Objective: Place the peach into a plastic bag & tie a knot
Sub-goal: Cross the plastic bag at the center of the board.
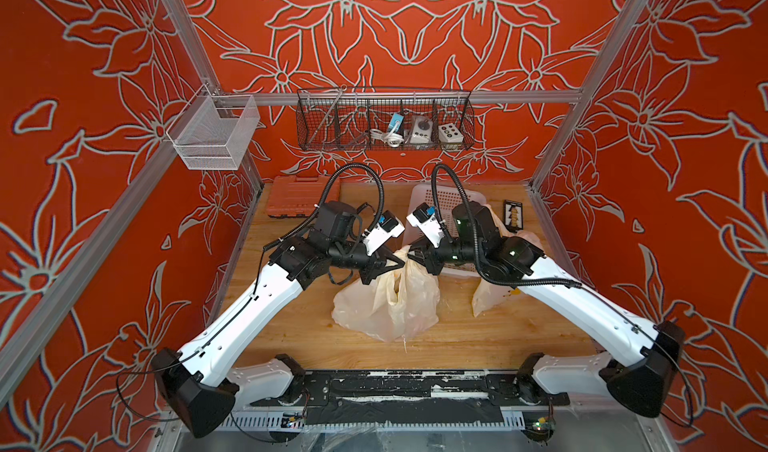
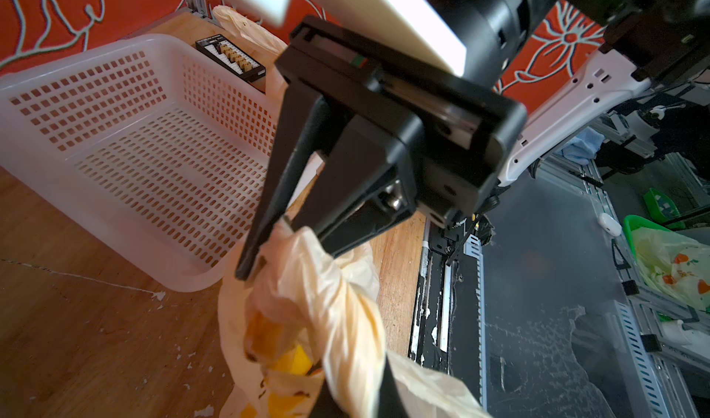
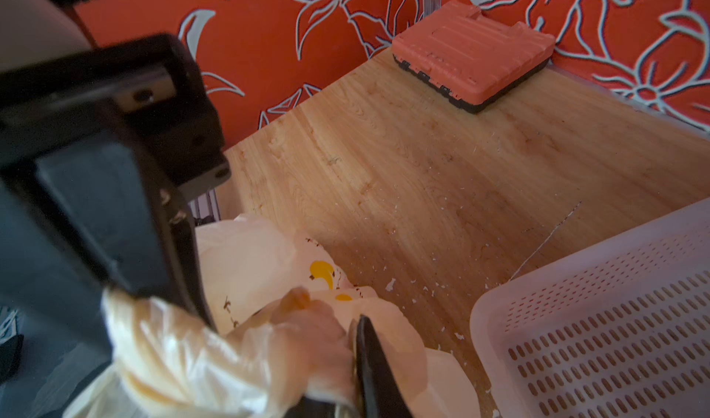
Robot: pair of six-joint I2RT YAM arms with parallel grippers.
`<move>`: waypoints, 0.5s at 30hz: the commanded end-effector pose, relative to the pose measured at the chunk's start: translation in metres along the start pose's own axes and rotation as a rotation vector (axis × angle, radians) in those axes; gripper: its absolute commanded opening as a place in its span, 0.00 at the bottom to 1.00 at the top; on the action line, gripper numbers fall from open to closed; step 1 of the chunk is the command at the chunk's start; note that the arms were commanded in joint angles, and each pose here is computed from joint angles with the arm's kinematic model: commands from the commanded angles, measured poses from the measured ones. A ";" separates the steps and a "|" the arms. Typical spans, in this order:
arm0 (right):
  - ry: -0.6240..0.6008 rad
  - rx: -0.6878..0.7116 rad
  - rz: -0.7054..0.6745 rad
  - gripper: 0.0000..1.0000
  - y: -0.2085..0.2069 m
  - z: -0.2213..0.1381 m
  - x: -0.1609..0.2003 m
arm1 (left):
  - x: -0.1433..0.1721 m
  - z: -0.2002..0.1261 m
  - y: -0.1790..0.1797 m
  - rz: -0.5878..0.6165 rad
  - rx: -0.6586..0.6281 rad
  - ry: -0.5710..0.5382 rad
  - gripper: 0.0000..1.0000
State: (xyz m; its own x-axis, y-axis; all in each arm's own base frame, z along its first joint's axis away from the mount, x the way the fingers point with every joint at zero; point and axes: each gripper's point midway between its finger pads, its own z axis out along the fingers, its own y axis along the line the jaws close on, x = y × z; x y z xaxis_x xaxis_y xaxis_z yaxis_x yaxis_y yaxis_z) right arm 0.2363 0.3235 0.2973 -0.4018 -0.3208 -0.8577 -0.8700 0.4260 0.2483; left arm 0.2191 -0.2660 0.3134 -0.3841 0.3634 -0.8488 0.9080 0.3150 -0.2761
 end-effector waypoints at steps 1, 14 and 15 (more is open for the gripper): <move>-0.137 0.038 0.012 0.07 -0.006 -0.001 -0.022 | -0.011 -0.004 -0.015 0.008 0.052 -0.037 0.06; -0.156 -0.025 -0.041 0.00 0.007 -0.007 -0.007 | -0.018 -0.045 -0.014 -0.132 0.096 -0.190 0.47; -0.155 -0.027 -0.040 0.00 0.008 -0.008 -0.006 | -0.018 -0.049 -0.008 -0.142 0.075 -0.202 0.46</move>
State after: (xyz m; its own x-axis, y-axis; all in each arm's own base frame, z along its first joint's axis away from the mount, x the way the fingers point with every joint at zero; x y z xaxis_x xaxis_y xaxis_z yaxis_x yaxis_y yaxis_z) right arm 0.2341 0.3231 0.2986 -0.3510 -0.2277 -0.9083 -0.8790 0.4145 0.2358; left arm 0.2095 -0.2397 0.3477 -0.4661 0.1708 -0.8681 0.8665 0.2863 -0.4090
